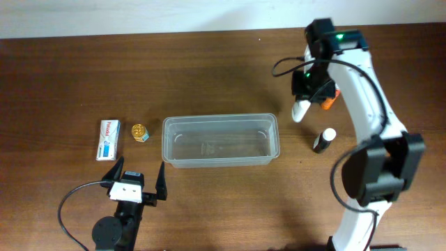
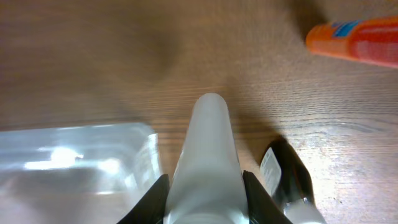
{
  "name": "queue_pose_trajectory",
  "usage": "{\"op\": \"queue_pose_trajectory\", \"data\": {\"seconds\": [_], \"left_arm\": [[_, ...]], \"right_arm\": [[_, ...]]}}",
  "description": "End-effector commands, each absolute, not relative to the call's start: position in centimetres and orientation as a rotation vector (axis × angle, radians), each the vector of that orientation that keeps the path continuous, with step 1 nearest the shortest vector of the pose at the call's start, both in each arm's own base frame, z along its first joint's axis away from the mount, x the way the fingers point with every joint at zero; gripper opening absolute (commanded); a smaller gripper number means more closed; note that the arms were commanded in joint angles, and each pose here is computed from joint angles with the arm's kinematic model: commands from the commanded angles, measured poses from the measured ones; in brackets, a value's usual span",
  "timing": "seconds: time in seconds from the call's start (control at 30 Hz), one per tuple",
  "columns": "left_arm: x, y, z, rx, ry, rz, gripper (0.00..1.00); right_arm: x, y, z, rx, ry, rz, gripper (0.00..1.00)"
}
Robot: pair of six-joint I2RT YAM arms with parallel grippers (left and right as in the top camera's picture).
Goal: Pack container
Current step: 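Lower the right gripper and grasp the white lotion bottle, then carry the lotion bottle with the right gripper over the container's right end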
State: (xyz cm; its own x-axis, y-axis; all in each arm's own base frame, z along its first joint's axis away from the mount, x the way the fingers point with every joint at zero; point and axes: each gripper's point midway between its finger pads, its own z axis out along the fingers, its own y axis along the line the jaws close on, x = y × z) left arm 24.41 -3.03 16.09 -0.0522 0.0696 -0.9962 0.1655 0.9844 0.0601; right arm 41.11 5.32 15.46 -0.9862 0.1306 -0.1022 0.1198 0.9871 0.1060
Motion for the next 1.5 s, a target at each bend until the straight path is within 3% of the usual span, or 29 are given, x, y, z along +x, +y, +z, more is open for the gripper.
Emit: {"op": "queue_pose_trajectory", "data": {"seconds": [0.0, 0.33, 0.57, 1.07, 1.47], "left_arm": [[24.4, -2.9, 15.9, 0.190, 1.627, -0.062, 0.99], [24.4, -2.9, 15.9, 0.190, 1.627, -0.062, 0.99], [24.4, -2.9, 15.9, 0.189, 1.627, -0.061, 0.99], [24.4, -2.9, 15.9, 0.190, 1.627, -0.062, 1.00], [24.4, -2.9, 15.9, 0.190, 1.627, -0.062, 0.99]], "right_arm": [[40.6, 6.8, 22.0, 0.101, 2.875, 0.285, 0.21], [35.5, 10.0, 29.3, -0.051, 2.753, 0.450, 0.21], [32.7, 14.0, 30.5, -0.224, 2.741, 0.476, 0.23], [32.3, 17.0, 24.3, -0.145, 2.838, 0.176, 0.22], [33.2, 17.6, 16.6, -0.096, 2.879, 0.153, 0.23]]}}
